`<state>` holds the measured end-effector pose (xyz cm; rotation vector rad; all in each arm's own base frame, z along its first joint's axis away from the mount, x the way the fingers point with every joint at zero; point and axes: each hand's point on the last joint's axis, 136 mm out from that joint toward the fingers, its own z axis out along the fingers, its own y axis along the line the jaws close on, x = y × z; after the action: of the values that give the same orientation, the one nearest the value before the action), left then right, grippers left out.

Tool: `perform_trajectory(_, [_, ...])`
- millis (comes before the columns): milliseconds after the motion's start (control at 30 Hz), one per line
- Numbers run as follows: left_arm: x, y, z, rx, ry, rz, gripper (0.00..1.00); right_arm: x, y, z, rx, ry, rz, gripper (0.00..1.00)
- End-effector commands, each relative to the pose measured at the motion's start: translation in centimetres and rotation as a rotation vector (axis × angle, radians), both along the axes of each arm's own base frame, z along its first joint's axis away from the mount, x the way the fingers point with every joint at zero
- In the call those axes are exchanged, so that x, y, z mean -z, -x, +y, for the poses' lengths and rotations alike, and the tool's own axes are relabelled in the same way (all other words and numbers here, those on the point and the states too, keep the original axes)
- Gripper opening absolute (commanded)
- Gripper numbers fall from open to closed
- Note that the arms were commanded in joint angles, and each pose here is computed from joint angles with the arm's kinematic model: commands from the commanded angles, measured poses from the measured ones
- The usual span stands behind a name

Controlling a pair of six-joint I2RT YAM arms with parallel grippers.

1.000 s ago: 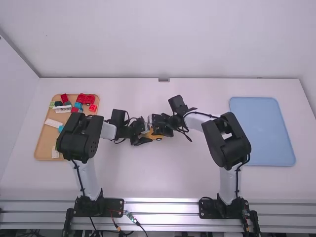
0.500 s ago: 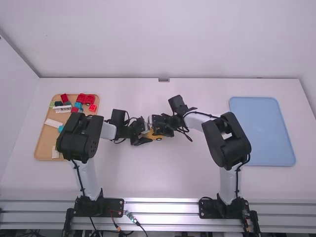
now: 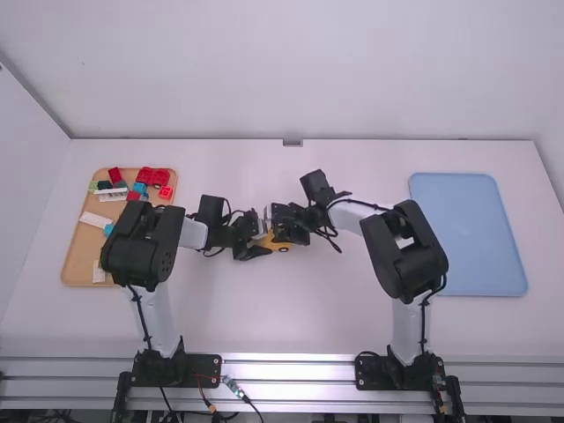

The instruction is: Assemble lego blocks to make yellow taxi

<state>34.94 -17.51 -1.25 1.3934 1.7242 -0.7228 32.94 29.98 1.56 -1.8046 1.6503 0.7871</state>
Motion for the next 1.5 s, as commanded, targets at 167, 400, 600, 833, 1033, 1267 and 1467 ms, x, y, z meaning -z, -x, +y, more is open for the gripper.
perform_trajectory(167, [-0.1,0.0,-0.4,0.007,0.024,0.016,0.52,2.4,-0.1,-1.1,0.085,0.09,0.056,0.0])
perform_trajectory(400, [-0.2,0.0,-0.4,0.007,0.024,0.013,0.51,3.4,-0.4,-1.3,0.114,0.071,0.009,0.0])
perform_trajectory(600, [-0.2,0.0,-0.4,0.005,0.025,0.016,0.51,3.4,-0.6,-1.3,0.129,0.024,0.009,0.0])
perform_trajectory(833, [-0.2,0.0,-0.4,0.004,0.025,0.016,0.5,3.0,0.3,-1.6,0.052,0.131,0.029,0.0])
perform_trajectory(1033, [-0.4,-0.3,-0.4,-0.007,0.029,0.04,0.5,3.3,0.2,-1.6,0.046,0.159,-0.001,0.0])
perform_trajectory(1267, [-0.7,-0.7,-0.4,-0.007,0.027,0.053,0.48,3.8,0.1,-1.7,0.084,0.158,0.007,0.0])
perform_trajectory(1467, [-0.4,-0.2,-0.4,0.013,0.019,0.038,0.48,3.6,-0.4,-1.4,0.122,0.14,0.014,0.0])
